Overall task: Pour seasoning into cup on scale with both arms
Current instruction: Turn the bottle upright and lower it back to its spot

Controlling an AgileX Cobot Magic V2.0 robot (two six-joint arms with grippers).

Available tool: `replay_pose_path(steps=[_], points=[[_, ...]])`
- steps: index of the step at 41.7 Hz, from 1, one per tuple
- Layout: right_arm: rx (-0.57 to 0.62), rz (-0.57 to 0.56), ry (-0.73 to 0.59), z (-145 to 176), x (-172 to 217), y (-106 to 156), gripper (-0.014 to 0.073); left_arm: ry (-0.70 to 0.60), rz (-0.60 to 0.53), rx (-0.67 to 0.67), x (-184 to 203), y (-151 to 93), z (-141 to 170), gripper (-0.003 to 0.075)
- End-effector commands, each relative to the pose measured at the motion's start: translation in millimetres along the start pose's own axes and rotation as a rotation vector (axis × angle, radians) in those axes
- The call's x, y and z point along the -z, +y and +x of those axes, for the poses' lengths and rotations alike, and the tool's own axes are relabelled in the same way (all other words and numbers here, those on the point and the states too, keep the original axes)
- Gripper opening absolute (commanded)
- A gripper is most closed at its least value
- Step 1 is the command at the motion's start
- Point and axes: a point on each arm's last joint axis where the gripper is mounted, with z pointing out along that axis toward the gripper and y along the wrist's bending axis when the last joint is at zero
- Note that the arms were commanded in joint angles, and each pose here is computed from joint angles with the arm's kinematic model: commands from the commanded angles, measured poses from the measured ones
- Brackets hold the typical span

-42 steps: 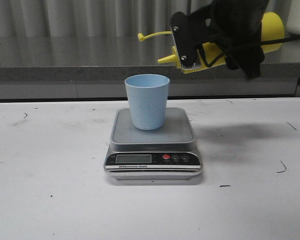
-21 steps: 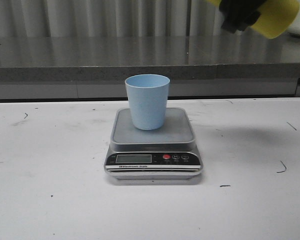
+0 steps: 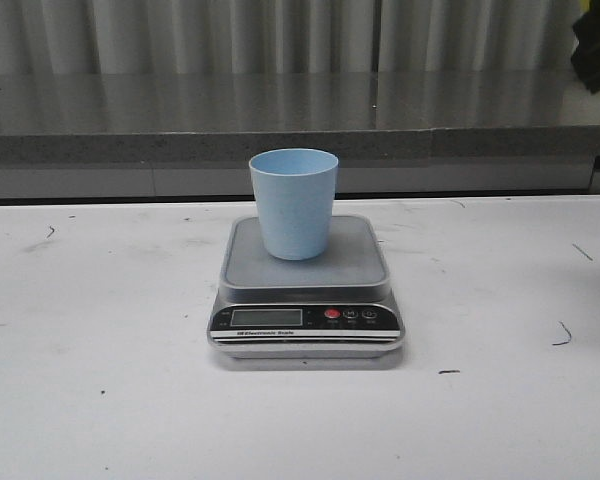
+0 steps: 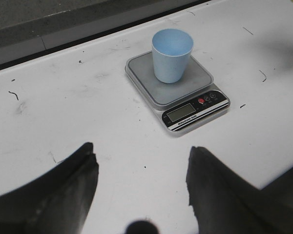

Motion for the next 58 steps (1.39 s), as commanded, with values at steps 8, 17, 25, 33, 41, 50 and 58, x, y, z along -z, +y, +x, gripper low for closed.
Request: replay_pose_path(steps=[8, 17, 25, 33, 41, 50, 58], points=[[-0.090, -0.148, -0.339, 24.9, -1.7, -2.1, 0.0309, -0.090, 0.015, 0.006, 5.3, -1.2, -12.0, 0.0400], [-0.097, -0.179, -0.365, 41.3, -28.3, -4.1, 0.0312, -0.090, 0.015, 0.006, 5.3, -1.2, -12.0, 0.0400], [-0.124, -0.162, -0.473, 51.9, -49.6, -4.7, 0.0312, -0.090, 0.015, 0.006, 5.3, -1.2, -12.0, 0.0400], [-0.225, -0.114, -0.546, 67.6, -71.8, -9.0, 0.0314, -0.090, 0.015, 0.006, 5.3, -1.2, -12.0, 0.0400], [-0.231, -0.124, -0.545, 71.8, -89.9, -8.2, 0.0314, -0.090, 0.015, 0.006, 5.3, -1.2, -12.0, 0.0400], [-0.223, -0.123, -0.523, 70.4, -105.9, -10.5, 0.0315, -0.090, 0.015, 0.006, 5.3, -1.2, -12.0, 0.0400], [-0.224, -0.126, -0.473, 79.6, -114.4, -9.0, 0.0327, -0.090, 0.015, 0.006, 5.3, -1.2, -12.0, 0.0400]])
